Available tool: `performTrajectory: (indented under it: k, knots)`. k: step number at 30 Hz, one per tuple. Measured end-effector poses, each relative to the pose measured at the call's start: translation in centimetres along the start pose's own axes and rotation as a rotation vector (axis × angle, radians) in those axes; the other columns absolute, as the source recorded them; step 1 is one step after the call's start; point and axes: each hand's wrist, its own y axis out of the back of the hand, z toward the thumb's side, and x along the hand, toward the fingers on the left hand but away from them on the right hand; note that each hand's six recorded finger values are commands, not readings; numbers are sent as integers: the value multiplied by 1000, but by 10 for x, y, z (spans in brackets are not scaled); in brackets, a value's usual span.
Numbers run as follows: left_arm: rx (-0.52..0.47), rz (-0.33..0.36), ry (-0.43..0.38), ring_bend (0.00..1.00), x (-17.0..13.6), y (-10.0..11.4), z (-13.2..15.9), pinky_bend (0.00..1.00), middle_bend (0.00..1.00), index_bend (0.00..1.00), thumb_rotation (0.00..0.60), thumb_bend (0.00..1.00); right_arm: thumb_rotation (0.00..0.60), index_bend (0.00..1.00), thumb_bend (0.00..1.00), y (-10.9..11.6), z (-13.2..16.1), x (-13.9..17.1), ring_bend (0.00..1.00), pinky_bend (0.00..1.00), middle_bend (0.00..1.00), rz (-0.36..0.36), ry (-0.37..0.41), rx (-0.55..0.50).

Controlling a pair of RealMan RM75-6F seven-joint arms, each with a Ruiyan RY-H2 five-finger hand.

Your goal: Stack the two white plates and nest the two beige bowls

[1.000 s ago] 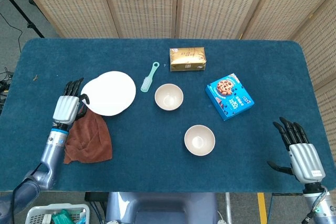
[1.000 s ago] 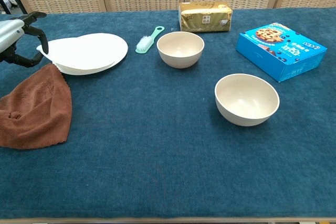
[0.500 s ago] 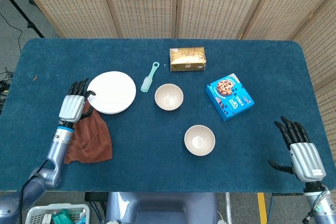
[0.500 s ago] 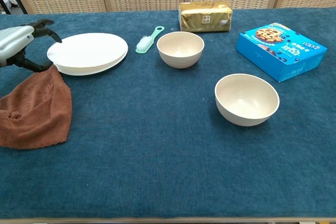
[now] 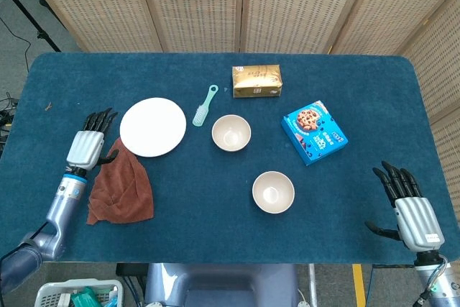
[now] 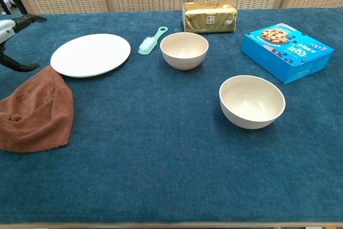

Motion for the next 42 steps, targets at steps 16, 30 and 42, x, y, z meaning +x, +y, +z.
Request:
performTrajectory:
  k: [16,30,42]
  knots:
    - [-25,61,-2,0,-61,54,-18,0,0,0,600,266,600,0,0,2,1,-1,0,0,0,-22,3,42]
    - [-17,113,139,0,-151,99,-37,0,0,0,600,266,600,0,0,11,35,-31,0,0,0,-17,120,150]
    - [18,129,215,0,-186,118,-30,0,0,0,600,266,600,0,0,-2,133,-116,0,0,0,137,359,192]
